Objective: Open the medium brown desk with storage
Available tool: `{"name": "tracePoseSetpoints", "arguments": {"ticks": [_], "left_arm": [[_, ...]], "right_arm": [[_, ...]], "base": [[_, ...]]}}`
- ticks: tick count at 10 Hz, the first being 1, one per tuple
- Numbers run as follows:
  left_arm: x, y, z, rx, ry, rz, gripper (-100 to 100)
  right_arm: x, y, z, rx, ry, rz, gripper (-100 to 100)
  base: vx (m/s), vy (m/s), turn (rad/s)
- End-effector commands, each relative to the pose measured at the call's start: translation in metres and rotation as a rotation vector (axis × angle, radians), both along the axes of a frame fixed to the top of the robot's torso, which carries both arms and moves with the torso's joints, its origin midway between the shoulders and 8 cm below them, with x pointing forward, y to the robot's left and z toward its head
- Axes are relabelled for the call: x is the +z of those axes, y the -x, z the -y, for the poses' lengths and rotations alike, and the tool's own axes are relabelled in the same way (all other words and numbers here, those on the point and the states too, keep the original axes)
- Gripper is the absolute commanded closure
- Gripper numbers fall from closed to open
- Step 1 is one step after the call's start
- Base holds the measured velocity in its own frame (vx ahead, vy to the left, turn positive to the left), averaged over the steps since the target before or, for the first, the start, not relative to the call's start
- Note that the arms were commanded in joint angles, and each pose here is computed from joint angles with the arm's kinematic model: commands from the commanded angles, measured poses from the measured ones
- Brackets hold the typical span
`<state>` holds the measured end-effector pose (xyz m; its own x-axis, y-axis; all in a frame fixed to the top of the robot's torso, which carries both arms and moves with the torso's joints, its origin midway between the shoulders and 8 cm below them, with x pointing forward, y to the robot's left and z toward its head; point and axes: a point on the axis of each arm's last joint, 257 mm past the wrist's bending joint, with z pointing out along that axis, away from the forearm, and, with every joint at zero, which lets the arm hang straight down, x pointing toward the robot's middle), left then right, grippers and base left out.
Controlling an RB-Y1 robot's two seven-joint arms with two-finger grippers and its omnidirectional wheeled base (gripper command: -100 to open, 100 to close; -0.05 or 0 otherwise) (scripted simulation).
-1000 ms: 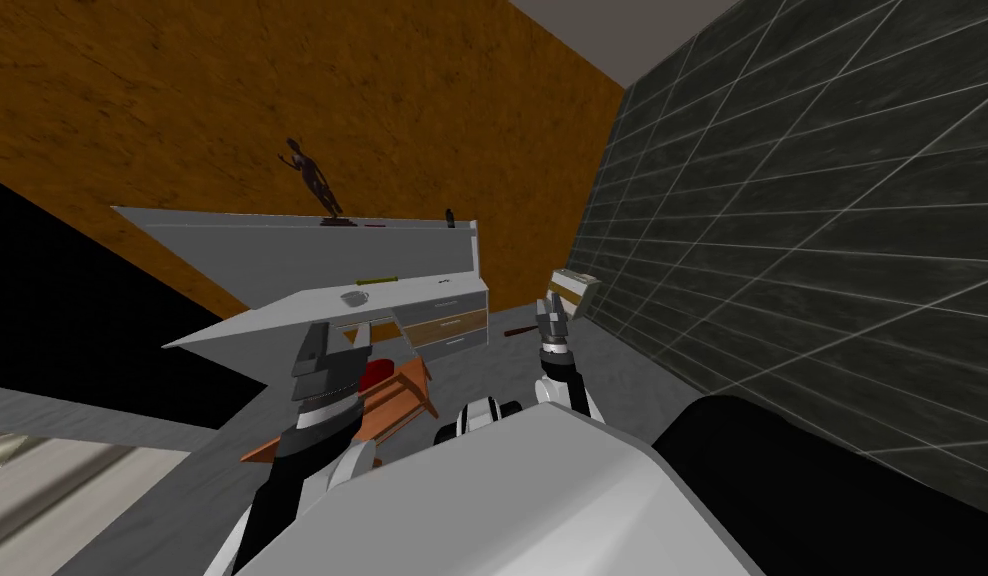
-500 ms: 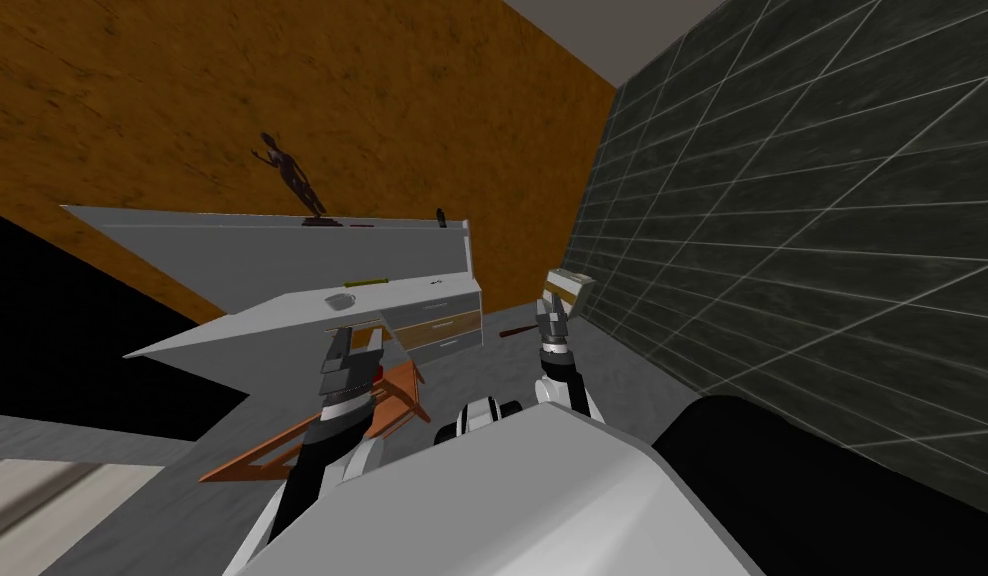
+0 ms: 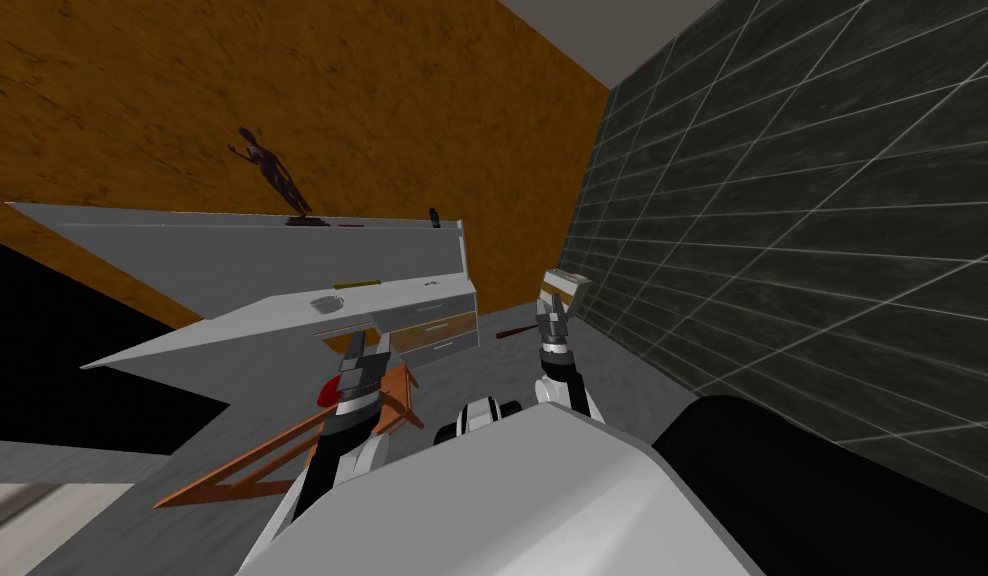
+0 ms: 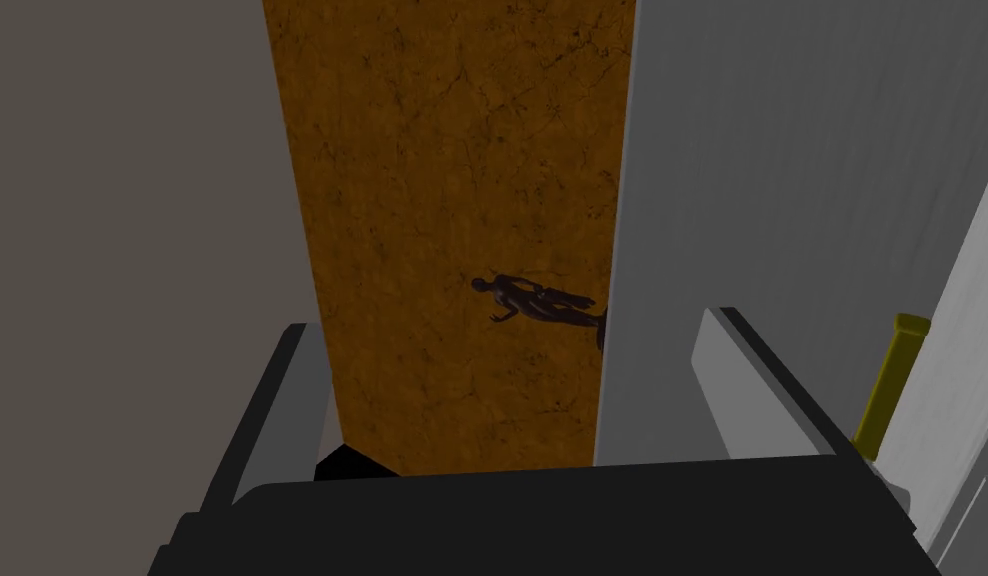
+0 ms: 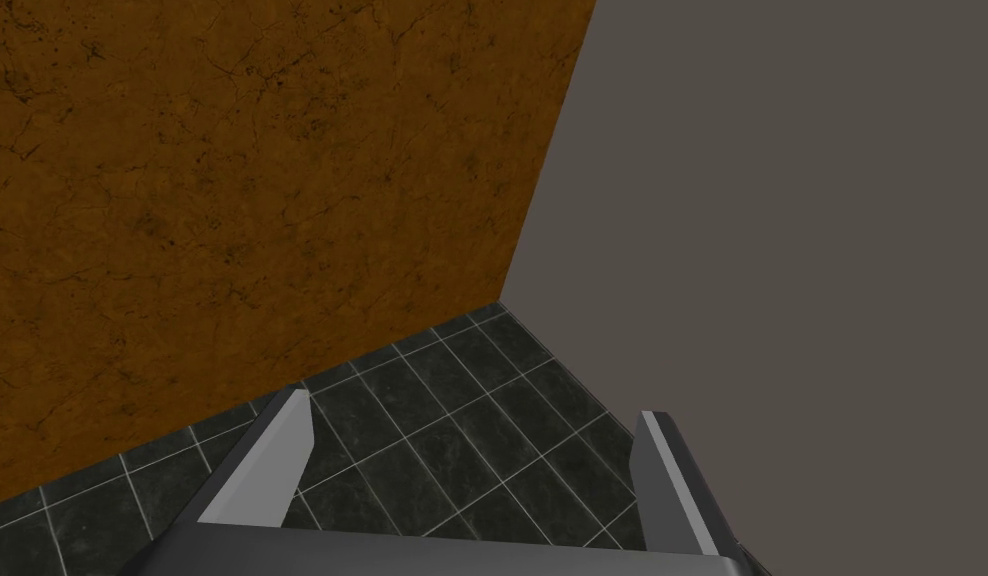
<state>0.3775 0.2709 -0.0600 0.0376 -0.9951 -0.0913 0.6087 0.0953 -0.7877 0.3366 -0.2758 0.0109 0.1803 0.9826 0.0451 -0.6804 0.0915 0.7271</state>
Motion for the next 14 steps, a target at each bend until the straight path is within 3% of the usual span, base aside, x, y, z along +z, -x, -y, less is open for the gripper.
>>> {"name": "tracePoseSetpoints", "arguments": {"ticks": [1,5,8,14], "left_arm": [[-0.020,-0.007,-0.002,0.000,0.002,-0.032,-100],[-0.056,-0.017,-0.006,0.002,0.004,-0.088,-100],[-0.074,-0.021,-0.009,0.006,0.006,-0.119,-100],[-0.132,-0.027,-0.019,0.024,0.013,-0.220,-100]], "right_arm": [[0.000,0.000,0.000,0.000,0.000,0.000,0],[0.000,0.000,0.000,0.000,0.000,0.000,0],[0.000,0.000,0.000,0.000,0.000,0.000,0],[0.000,0.000,0.000,0.000,0.000,0.000,0]], "base": [[0.046,-0.065,-0.005],[0.070,-0.041,-0.018],[0.065,-0.015,-0.010],[0.128,0.002,-0.006]]}}
